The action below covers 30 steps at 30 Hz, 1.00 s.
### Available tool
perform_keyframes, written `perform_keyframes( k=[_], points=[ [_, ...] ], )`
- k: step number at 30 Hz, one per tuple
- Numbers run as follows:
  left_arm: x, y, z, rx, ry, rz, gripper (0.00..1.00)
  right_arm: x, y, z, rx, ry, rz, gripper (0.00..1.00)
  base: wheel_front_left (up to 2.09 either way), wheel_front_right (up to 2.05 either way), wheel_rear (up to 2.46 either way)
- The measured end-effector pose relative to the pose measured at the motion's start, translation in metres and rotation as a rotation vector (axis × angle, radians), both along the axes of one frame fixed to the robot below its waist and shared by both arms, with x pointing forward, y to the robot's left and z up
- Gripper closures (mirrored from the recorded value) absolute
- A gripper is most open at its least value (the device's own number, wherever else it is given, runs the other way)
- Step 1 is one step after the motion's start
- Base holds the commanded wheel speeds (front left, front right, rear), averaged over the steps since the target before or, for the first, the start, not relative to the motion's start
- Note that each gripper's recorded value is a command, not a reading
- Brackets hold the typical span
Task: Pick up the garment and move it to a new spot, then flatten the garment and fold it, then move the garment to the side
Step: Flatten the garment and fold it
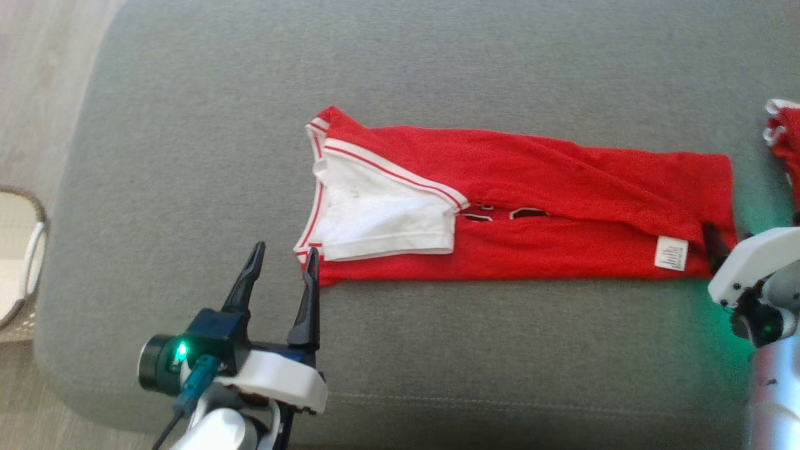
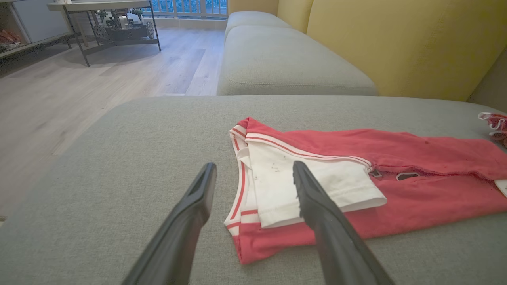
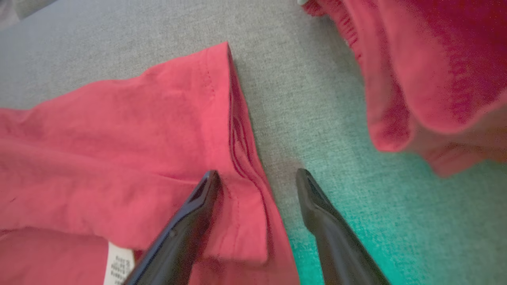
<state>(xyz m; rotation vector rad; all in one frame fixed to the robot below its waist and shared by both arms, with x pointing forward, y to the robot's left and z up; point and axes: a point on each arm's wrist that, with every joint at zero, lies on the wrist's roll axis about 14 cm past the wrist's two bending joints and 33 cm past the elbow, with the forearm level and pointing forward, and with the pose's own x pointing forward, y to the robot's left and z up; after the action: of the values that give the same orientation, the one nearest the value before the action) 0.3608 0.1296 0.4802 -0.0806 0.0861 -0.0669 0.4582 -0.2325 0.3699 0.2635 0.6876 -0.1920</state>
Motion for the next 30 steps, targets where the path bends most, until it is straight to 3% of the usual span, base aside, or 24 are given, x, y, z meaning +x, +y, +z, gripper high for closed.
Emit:
perform_keyframes(
  k=[6, 7, 9, 14, 21, 30],
  points=[
    [-0.006, 0.010, -0.002, -0.005, 0.003, 0.041, 0.00, 0.008, 0.008, -0.004, 0.001, 0.068, 0.036, 0.00, 0.00, 0.00, 0.00],
    [-0.007, 0.010, -0.003, -0.007, 0.006, 0.043, 0.00, 0.008, 0.009, -0.004, 0.001, 0.071, 0.038, 0.22, 0.00, 0.00, 0.00],
    [-0.007, 0.010, -0.004, -0.010, 0.007, 0.045, 0.00, 0.009, 0.010, -0.004, 0.004, 0.078, 0.042, 1.00, 0.00, 0.00, 0.00],
    [-0.005, 0.009, -0.005, -0.015, 0.004, 0.039, 0.00, 0.011, 0.018, -0.001, 0.011, 0.084, 0.074, 1.00, 0.00, 0.00, 0.00],
    [0.001, 0.000, -0.001, -0.010, -0.021, 0.001, 0.00, 0.009, 0.015, 0.020, -0.080, 0.021, 0.126, 1.00, 0.00, 0.00, 0.00],
    [0.005, -0.023, -0.002, -0.026, -0.029, -0.073, 0.00, 0.014, -0.027, 0.082, -0.199, -0.086, 0.091, 1.00, 0.00, 0.00, 0.00]
  ],
)
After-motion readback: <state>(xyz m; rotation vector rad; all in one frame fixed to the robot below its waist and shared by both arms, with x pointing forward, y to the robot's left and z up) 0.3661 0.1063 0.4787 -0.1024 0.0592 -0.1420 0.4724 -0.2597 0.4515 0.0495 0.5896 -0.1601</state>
